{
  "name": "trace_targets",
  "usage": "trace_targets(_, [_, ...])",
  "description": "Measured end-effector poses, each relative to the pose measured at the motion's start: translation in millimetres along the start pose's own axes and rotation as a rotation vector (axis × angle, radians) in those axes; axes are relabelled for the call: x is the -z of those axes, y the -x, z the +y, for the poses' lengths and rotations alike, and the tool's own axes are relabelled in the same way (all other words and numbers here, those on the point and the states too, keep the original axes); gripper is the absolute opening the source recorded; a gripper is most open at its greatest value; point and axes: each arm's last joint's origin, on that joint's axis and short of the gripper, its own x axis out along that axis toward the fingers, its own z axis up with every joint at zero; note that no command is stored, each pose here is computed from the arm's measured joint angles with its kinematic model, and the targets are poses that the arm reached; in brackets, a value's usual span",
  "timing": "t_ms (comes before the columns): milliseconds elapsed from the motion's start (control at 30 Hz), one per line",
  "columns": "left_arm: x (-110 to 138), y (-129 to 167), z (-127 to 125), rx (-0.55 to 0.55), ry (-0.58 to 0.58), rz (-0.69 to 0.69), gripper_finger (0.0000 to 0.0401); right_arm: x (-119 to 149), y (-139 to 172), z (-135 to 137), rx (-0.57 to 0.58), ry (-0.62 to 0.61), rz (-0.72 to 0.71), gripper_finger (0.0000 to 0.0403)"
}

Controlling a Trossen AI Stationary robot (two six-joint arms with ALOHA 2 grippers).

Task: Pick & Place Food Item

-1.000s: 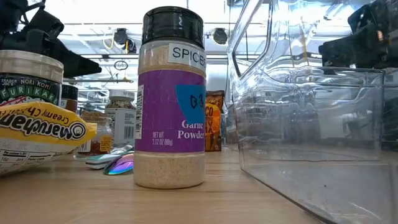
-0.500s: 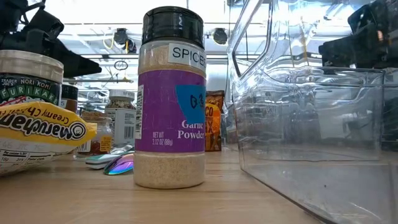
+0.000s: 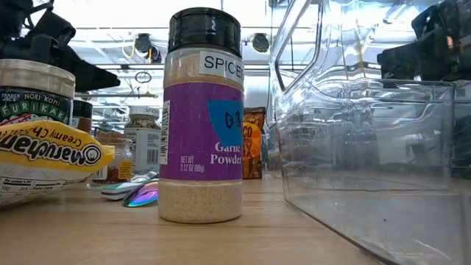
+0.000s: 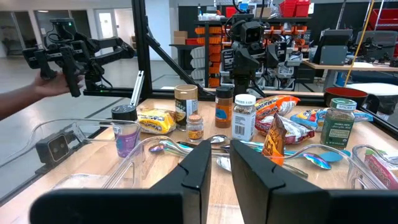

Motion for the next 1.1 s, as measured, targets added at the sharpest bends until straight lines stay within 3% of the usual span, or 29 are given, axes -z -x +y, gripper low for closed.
trace_targets(100, [-6,0,1,-0.006,0.006,-0.061,0.023,0,0,0,0.0,0.0,0.0,0.005])
trace_targets(333, [-29,4,5,-0.023,0.189,-0.296,0.023,0,0,0,0.0,0.0,0.0,0.005])
trace_targets(467, [-36,7,7,-0.029,0.231,-0.363,0.023,0,0,0,0.0,0.0,0.0,0.005])
trace_targets(700, [-34,6,6,-0.03,0.216,-0.34,0.023,0,0,0,0.0,0.0,0.0,0.005])
trace_targets(867, [-29,2,13,-0.325,0.294,-0.257,0.023,0,0,0,0.0,0.0,0.0,0.005])
trace_targets(1100, [-30,-10,12,-0.38,0.17,-0.204,0.023,0,0,0,-0.001,0.0,0.0,0.005])
